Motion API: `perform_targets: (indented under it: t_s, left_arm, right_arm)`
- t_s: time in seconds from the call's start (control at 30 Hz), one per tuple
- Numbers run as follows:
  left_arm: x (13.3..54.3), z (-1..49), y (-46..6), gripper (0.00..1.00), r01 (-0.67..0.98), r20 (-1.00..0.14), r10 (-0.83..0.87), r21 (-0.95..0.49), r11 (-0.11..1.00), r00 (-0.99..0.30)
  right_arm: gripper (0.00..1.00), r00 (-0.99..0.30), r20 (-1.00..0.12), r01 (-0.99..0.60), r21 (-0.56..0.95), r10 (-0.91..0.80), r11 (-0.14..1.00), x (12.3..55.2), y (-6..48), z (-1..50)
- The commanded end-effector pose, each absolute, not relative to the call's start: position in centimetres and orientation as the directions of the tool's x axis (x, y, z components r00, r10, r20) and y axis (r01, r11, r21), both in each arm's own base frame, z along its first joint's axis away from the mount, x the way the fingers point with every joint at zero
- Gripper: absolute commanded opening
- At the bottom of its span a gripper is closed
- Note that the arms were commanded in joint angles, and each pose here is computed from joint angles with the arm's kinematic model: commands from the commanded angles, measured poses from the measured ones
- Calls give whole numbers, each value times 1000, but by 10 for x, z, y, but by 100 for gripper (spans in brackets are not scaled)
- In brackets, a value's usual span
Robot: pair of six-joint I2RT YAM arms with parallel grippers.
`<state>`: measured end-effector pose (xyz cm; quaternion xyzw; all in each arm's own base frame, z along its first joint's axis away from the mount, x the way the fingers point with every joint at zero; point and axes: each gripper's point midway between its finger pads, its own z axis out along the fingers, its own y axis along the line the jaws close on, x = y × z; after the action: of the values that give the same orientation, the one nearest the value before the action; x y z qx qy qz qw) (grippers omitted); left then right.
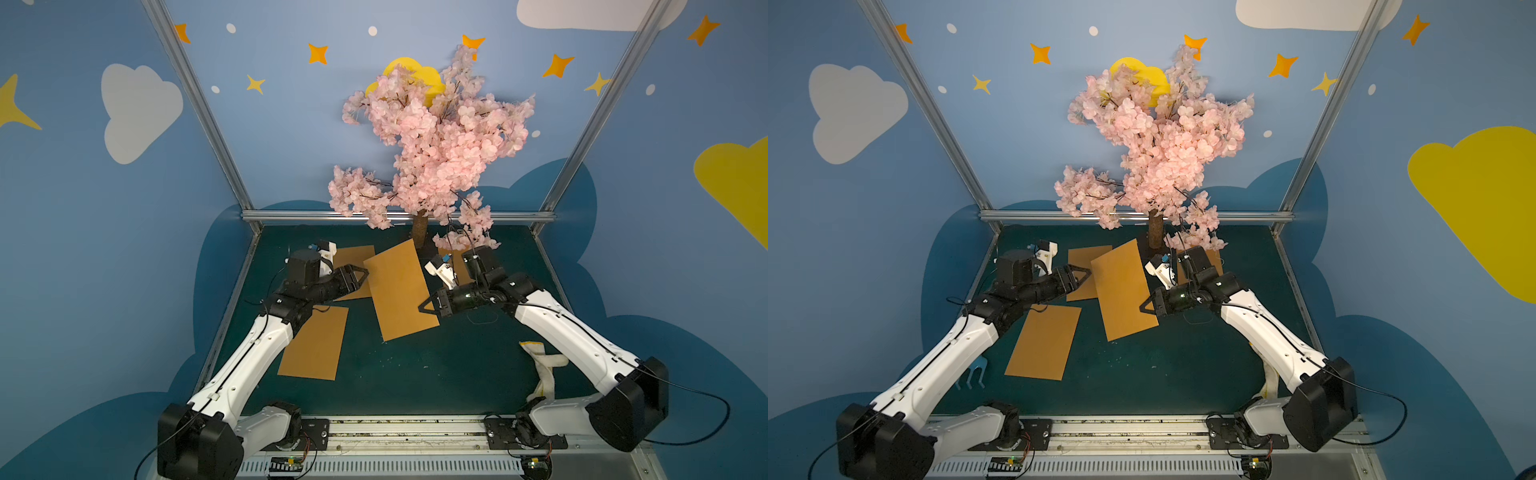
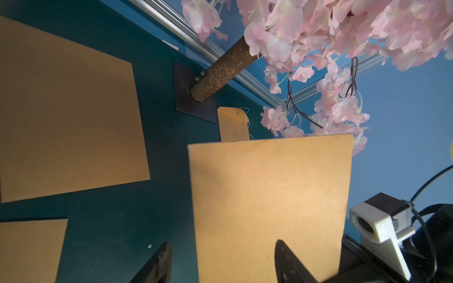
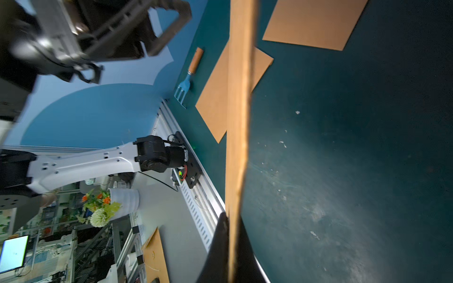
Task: Open the file bag
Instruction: Pick up the file bag from the center of the board.
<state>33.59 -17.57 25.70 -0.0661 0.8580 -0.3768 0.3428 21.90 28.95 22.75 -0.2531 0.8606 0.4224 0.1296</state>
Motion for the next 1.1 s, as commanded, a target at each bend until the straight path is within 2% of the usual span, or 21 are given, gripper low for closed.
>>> perform_targets:
  t_s: [0.0, 0.3, 0.5, 0.7, 1.07]
  left_arm:
    - [328, 245, -174, 66, 115, -541, -249, -551, 826, -803]
    - [340, 279, -206, 66, 146, -582, -104, -367, 919, -806]
    - [351, 281, -221, 62, 114, -568, -91, -315, 942, -818]
    - [362, 283, -236, 60, 80, -556, -127, -332, 940, -822]
    - [369, 281, -254, 59, 69, -544, -160, -377, 924, -824]
  right_arm:
    - [0, -836, -400, -548, 578, -376, 605, 215, 283, 213]
    - [0, -817, -402, -571, 465, -413, 677, 212, 292, 205]
    - [0, -805, -399, -582, 388, -439, 714, 211, 293, 204]
    - [0, -789, -407, -592, 299, -461, 749, 212, 292, 203]
    - [0, -778, -403, -600, 251, -482, 759, 215, 296, 199]
